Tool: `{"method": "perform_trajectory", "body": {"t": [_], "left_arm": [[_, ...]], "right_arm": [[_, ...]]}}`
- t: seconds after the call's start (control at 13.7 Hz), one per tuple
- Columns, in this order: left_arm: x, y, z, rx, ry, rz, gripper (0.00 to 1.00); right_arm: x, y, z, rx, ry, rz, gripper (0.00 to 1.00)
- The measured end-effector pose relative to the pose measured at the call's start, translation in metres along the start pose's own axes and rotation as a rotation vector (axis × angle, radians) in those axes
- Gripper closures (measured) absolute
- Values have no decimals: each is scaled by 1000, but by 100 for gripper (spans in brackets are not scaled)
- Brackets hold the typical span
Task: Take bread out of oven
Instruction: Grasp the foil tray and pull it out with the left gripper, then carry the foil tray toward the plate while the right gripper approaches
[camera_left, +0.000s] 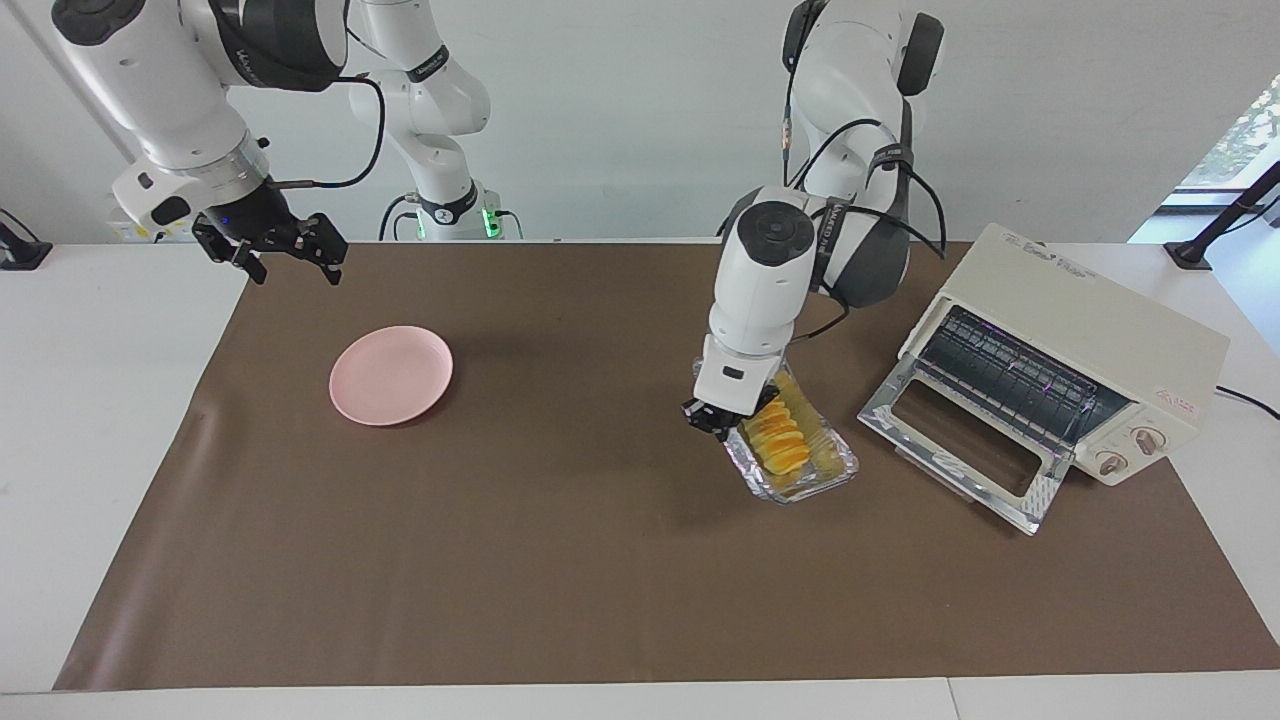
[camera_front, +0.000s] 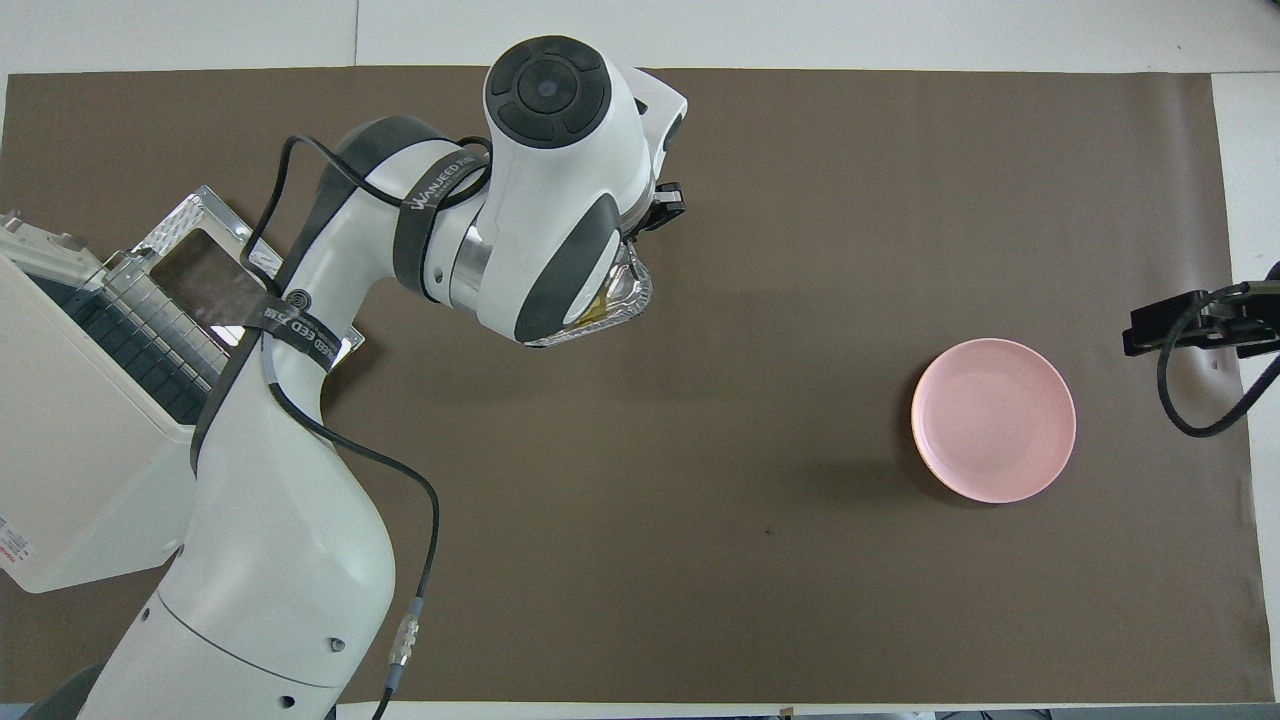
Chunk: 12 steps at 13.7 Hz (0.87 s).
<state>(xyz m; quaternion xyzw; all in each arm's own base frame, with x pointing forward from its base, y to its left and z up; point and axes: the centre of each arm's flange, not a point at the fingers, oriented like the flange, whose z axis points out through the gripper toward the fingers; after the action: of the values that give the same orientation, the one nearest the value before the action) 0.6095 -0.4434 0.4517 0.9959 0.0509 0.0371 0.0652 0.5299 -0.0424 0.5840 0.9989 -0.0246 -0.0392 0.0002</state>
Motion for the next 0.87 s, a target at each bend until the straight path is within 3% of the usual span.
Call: {"method": "perform_trajectory", "body": {"t": [0.15,0.51,0.66,0.87], "left_arm": [[-24,24,16,14,-19,96,98],[-116,87,72,142,-25,305,98],[-143,95,89,171,-46,314,98],[-156,93,106,208,-56,226,98]], "right_arm": [[0,0,2,0,-5,4,0],[-3,0,9,0,-19,7,0],[-5,0,11,0,-25,7,0],[-7,0,12,0,-28,7,0]]}}
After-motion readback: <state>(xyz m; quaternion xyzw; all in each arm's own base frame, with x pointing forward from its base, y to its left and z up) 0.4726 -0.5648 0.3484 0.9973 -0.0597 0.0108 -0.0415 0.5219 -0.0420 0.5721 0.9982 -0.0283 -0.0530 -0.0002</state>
